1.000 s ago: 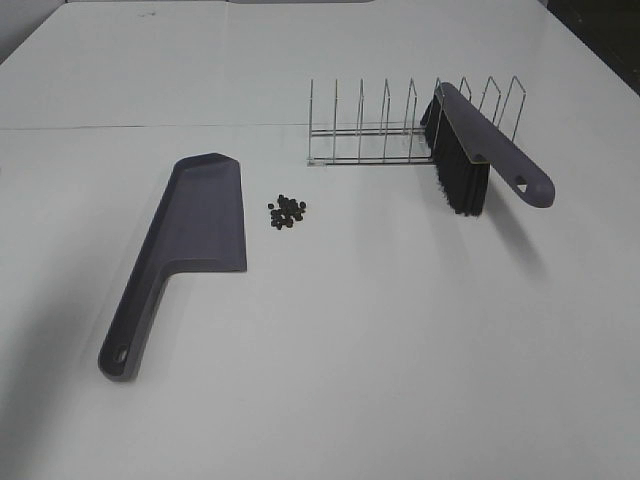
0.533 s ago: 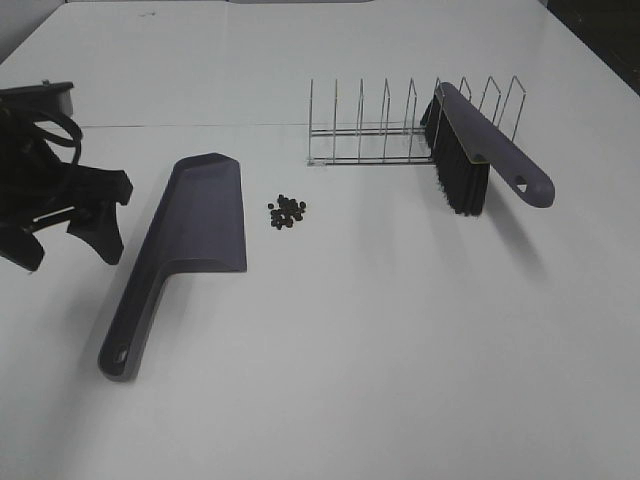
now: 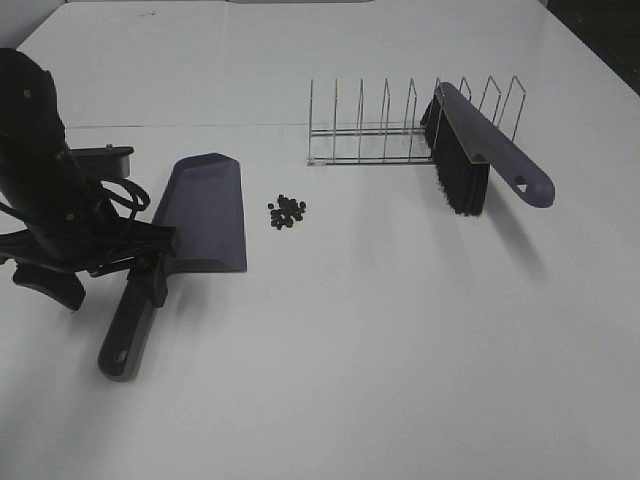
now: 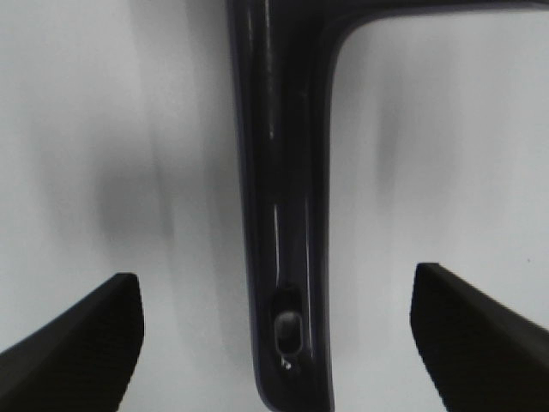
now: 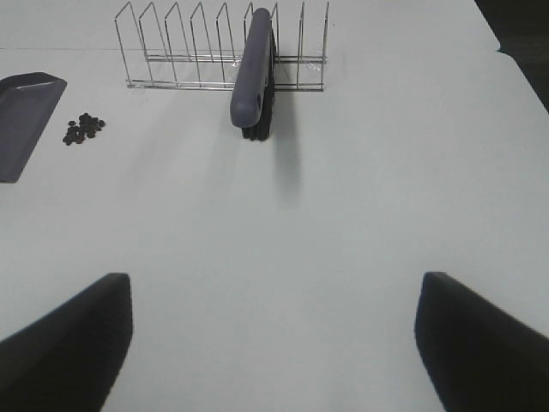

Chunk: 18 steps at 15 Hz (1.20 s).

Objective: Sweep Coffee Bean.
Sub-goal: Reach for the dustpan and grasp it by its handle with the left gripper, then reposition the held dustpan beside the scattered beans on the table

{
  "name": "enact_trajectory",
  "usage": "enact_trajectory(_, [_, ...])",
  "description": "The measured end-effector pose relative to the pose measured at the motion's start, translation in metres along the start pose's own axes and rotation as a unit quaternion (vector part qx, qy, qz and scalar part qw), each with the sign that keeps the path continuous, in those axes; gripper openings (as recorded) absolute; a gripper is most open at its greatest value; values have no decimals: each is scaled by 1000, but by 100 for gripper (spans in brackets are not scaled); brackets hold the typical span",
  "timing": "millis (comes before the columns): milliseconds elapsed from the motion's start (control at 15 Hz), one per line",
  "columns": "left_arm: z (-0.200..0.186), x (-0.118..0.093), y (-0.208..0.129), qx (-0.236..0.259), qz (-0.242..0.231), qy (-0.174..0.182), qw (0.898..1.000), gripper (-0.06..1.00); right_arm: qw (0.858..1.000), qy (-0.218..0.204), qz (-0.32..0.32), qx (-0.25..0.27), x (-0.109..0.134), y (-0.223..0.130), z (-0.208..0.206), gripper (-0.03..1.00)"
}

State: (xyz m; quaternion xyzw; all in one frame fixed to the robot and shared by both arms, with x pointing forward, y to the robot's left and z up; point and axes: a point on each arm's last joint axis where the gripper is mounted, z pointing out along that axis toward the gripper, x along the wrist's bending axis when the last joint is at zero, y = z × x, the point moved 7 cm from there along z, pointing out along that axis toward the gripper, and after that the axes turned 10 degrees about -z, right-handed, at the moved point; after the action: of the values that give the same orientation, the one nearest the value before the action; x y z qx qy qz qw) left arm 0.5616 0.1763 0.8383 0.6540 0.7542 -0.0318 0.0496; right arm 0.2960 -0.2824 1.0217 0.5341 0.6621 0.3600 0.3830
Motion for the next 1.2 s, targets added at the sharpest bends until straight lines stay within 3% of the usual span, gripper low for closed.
enact_trajectory(400, [34,-1,15,4,-2,11,1000,79,1000,0,0,0,0,0,0,79])
enact_trajectory(667, [38,-3,20,9,2,17,1000,74,1000,0,0,0,0,0,0,79])
enact_trajectory(733, [37,-3,21,8,2,17,1000,70,1000,0,0,0,0,0,0,79])
enact_trajectory(933, [39,-3,21,8,1,17,1000,34,1000,0,0,0,0,0,0,79])
enact_trajectory(1200, [39,-3,21,7,-8,16,1000,34,1000,0,0,0,0,0,0,79])
